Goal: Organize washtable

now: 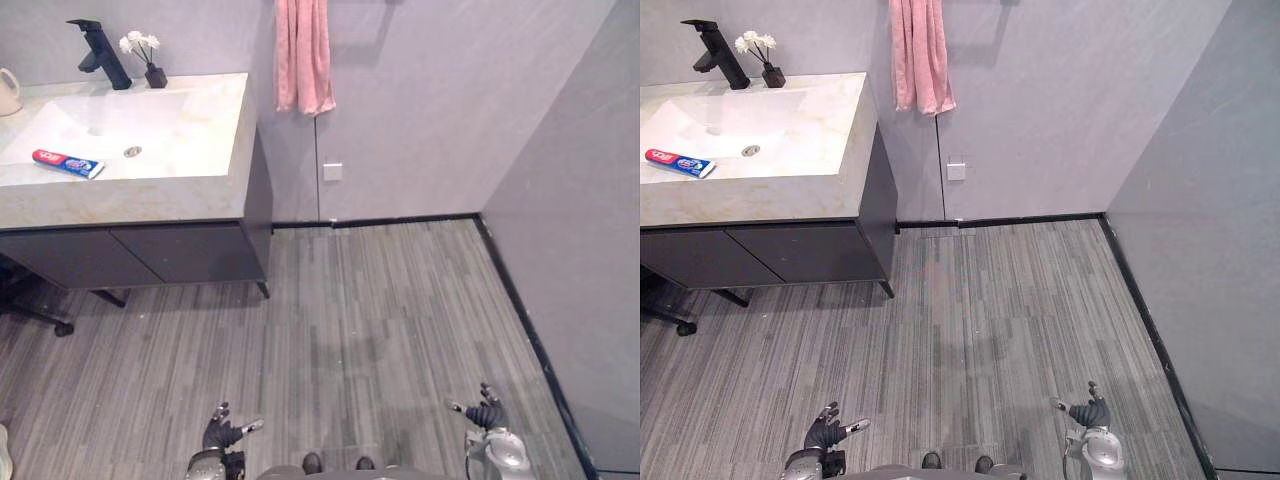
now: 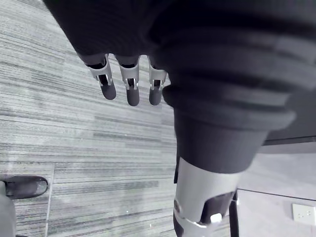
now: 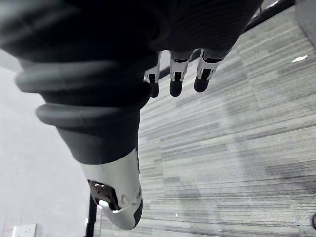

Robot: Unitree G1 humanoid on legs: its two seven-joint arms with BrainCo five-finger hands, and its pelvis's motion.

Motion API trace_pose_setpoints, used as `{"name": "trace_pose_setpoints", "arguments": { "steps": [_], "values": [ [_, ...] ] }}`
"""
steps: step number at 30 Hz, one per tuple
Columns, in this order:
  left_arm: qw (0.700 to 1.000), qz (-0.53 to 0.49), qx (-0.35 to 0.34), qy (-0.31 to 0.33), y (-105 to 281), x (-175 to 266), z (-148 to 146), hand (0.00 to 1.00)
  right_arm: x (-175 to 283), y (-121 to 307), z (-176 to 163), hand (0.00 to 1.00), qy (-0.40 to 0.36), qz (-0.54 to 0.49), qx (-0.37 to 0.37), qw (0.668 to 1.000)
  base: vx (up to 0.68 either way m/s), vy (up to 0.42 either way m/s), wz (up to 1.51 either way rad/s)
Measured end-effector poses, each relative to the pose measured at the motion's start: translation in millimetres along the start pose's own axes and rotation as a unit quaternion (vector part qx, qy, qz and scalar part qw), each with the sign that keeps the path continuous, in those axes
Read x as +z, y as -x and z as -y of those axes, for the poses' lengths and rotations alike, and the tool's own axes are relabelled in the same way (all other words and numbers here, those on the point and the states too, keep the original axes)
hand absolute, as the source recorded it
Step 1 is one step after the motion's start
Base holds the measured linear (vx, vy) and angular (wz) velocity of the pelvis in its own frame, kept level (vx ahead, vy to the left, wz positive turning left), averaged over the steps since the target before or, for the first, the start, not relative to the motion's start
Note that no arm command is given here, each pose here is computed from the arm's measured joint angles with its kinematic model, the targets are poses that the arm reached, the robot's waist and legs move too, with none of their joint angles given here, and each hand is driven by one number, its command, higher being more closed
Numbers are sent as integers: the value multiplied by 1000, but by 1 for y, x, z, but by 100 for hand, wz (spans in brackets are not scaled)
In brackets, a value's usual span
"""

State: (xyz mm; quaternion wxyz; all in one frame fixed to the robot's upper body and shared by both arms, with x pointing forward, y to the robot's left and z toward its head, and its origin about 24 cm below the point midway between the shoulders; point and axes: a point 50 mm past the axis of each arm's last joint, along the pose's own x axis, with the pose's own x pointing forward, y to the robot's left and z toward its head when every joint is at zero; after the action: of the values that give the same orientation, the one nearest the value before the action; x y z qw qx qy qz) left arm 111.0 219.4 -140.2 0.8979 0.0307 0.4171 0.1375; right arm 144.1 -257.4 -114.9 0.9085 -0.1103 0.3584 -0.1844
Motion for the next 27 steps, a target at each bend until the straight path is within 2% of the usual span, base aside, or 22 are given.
{"name": "trace_pose_setpoints", "arguments": {
  "steps": [11, 20, 27],
  "values": [
    [999, 21, 3, -25, 1, 6, -7, 0, 2, -1, 1, 0, 25, 5, 21, 999, -37, -12, 12],
    [997, 62, 3, -43, 1, 22, -10, 0, 5, -3, 1, 0, -13, 5, 23, 1000, -45, -7, -3],
    [995, 100, 4, -28, 2, 40, -7, 0, 12, -6, -1, 0, -36, 12, 20, 999, 62, 15, -29]
  ]
}}
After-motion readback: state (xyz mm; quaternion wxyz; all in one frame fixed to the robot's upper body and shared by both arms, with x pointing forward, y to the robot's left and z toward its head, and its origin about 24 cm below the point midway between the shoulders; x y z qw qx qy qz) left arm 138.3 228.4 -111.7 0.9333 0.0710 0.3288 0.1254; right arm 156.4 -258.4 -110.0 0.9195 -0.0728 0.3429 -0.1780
